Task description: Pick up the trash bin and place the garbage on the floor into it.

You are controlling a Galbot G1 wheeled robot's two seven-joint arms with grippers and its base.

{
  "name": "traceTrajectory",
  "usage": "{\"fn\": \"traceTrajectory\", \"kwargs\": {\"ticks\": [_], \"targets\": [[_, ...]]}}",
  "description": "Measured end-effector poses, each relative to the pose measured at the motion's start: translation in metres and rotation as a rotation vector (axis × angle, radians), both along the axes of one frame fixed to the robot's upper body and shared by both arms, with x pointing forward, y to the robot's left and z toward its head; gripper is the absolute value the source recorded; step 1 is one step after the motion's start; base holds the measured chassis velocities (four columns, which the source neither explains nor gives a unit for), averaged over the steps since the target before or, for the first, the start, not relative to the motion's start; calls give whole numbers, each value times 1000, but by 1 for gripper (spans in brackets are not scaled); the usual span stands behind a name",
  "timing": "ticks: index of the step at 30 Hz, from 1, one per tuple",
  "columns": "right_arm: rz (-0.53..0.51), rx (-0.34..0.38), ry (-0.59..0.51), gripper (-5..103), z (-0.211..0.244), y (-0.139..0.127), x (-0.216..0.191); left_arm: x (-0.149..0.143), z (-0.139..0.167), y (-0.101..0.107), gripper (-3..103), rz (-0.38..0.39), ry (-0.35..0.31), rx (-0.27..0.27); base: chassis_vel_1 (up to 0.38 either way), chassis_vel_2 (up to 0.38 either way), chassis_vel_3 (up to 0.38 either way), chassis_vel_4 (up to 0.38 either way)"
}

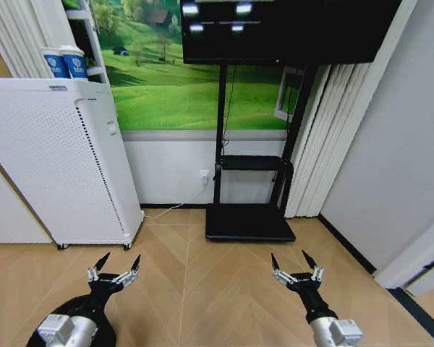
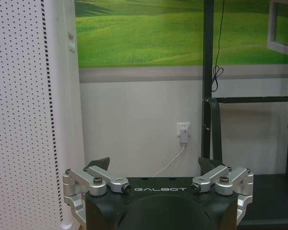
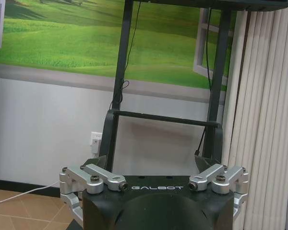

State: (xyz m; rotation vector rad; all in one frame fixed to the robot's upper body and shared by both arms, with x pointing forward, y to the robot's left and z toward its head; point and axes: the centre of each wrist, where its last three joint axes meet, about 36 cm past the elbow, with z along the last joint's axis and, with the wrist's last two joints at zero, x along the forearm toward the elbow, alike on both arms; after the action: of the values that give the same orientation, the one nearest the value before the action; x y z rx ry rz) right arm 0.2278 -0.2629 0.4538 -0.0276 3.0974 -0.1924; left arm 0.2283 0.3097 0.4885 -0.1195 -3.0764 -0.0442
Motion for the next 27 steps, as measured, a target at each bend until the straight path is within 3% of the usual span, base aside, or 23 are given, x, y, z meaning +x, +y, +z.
{"fn": "traceTrajectory", "kwargs": {"ticks": [27], "targets": [[0, 0, 0, 100, 0, 0, 0, 0, 0, 0, 100, -1, 0, 0, 0, 0, 0, 0]]}}
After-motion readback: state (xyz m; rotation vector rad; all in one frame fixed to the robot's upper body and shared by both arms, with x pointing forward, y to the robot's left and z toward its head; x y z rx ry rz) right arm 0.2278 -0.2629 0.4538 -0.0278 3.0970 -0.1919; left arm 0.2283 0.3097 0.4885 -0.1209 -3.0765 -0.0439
